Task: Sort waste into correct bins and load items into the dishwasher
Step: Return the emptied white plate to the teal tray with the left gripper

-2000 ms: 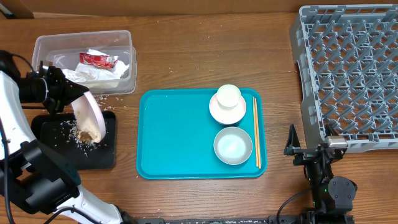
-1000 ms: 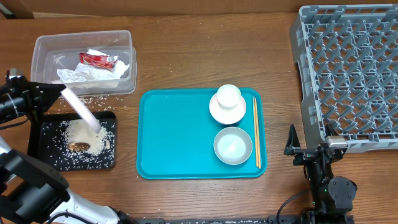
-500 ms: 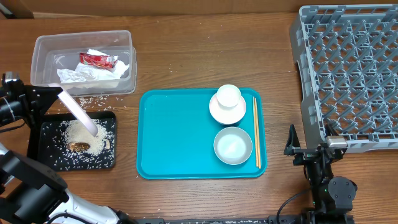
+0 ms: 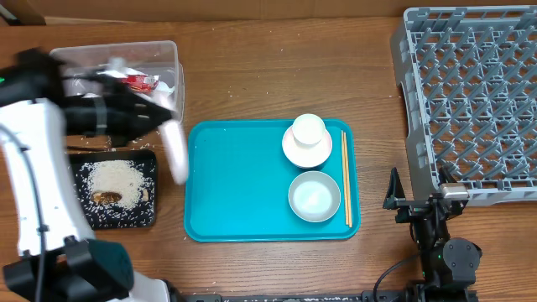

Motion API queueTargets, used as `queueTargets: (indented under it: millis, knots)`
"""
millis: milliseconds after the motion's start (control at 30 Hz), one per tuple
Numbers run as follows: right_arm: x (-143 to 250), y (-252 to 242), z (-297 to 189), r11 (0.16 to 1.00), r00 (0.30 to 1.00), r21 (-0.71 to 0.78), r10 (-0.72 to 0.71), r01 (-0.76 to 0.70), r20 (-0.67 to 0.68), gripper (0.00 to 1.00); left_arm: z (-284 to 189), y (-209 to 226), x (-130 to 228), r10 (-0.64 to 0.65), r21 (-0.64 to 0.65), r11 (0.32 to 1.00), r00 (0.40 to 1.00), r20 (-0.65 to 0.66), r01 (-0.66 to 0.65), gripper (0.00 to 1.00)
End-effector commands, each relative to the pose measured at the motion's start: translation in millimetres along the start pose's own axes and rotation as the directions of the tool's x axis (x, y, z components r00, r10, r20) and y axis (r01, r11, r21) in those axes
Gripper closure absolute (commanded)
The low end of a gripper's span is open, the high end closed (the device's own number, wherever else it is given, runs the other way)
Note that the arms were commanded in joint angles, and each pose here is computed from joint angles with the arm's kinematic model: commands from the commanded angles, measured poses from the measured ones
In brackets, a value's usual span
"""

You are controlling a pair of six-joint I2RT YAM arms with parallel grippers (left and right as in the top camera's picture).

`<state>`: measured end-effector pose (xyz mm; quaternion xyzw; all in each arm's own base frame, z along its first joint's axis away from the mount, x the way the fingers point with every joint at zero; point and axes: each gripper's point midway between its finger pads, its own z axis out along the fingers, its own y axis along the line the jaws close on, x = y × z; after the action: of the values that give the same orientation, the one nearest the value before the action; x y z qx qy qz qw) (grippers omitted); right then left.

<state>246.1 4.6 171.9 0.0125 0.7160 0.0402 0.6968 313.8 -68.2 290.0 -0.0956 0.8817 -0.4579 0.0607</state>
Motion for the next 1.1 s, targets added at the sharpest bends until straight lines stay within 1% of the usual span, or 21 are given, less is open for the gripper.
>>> queueTargets:
  millis: [0,33,67,100,200,267,300,433,567,700,767,867,900,933,967,1000,1033,1067]
  knots:
    - [1,-1,0,1.0,1.0,0.003,-0.005,0.005,0.005,0.0,31,11,17,0.024,-0.237,0.97,0.995,-0.095,-0.046,0.96]
    - [2,0,0,1.0,1.0,0.003,-0.005,0.005,0.005,0.0,42,21,21,0.004,-0.352,0.935,0.994,-0.11,-0.042,0.96]
    - [2,0,0,1.0,1.0,0.003,-0.004,0.004,0.005,0.0,48,27,23,-0.009,-0.428,0.903,0.994,-0.111,-0.039,0.96]
    - [1,-1,0,1.0,1.0,0.003,-0.004,0.004,0.005,0.0,58,33,24,-0.014,-0.514,0.856,0.994,-0.108,-0.043,0.96]
    - [1,-1,0,1.0,1.0,0.003,-0.004,0.004,0.005,0.0,82,38,25,0.011,-0.657,0.751,0.996,-0.093,-0.07,0.96]
    - [2,0,0,1.0,1.0,0.003,-0.004,0.004,0.005,0.0,102,41,24,0.022,-0.726,0.684,0.997,-0.072,-0.068,0.96]
    - [2,0,0,1.0,1.0,0.003,-0.005,0.005,0.005,0.0,113,41,26,0.023,-0.74,0.669,0.997,-0.077,-0.072,0.96]
    - [2,0,0,1.0,1.0,0.003,-0.005,0.005,0.005,0.0,166,41,37,0.019,-0.739,0.662,0.988,-0.153,-0.127,0.96]
    - [2,0,0,1.0,1.0,0.003,-0.005,0.005,0.005,0.0,205,58,43,-0.014,-0.764,0.626,0.978,-0.209,-0.154,0.96]
    - [1,-1,0,1.0,1.0,0.003,-0.004,0.004,0.005,0.0,227,80,41,-0.054,-0.787,0.597,0.971,-0.232,-0.155,0.96]
    - [1,-1,0,1.0,1.0,0.003,-0.005,0.005,0.005,0.0,234,94,41,-0.088,-0.803,0.577,0.966,-0.243,-0.149,0.96]
    - [2,0,0,1.0,1.0,0.003,-0.005,0.005,0.005,0.0,237,103,41,-0.113,-0.813,0.564,0.962,-0.248,-0.143,0.96]
    - [2,0,0,1.0,1.0,0.003,-0.005,0.005,0.005,0.0,238,104,41,-0.12,-0.816,0.562,0.963,-0.242,-0.135,0.94]
    - [2,0,0,1.0,1.0,0.003,-0.005,0.005,0.005,0.0,238,105,40,-0.122,-0.817,0.561,0.963,-0.241,-0.134,0.89]
    - [2,0,0,1.0,1.0,0.003,-0.005,0.005,0.005,0.0,238,105,40,-0.12,-0.816,0.562,0.963,-0.242,-0.134,0.81]
    - [2,0,0,1.0,1.0,0.003,-0.005,0.005,0.005,0.0,238,105,40,-0.121,-0.816,0.562,0.963,-0.242,-0.134,0.64]
    - [2,0,0,1.0,1.0,0.003,-0.004,0.004,0.005,0.0,238,105,40,-0.121,-0.816,0.561,0.963,-0.243,-0.135,0.36]
    - [2,0,0,1.0,1.0,0.003,-0.004,0.004,0.005,0.0,238,105,40,-0.12,-0.815,0.562,0.962,-0.247,-0.14,0.23]
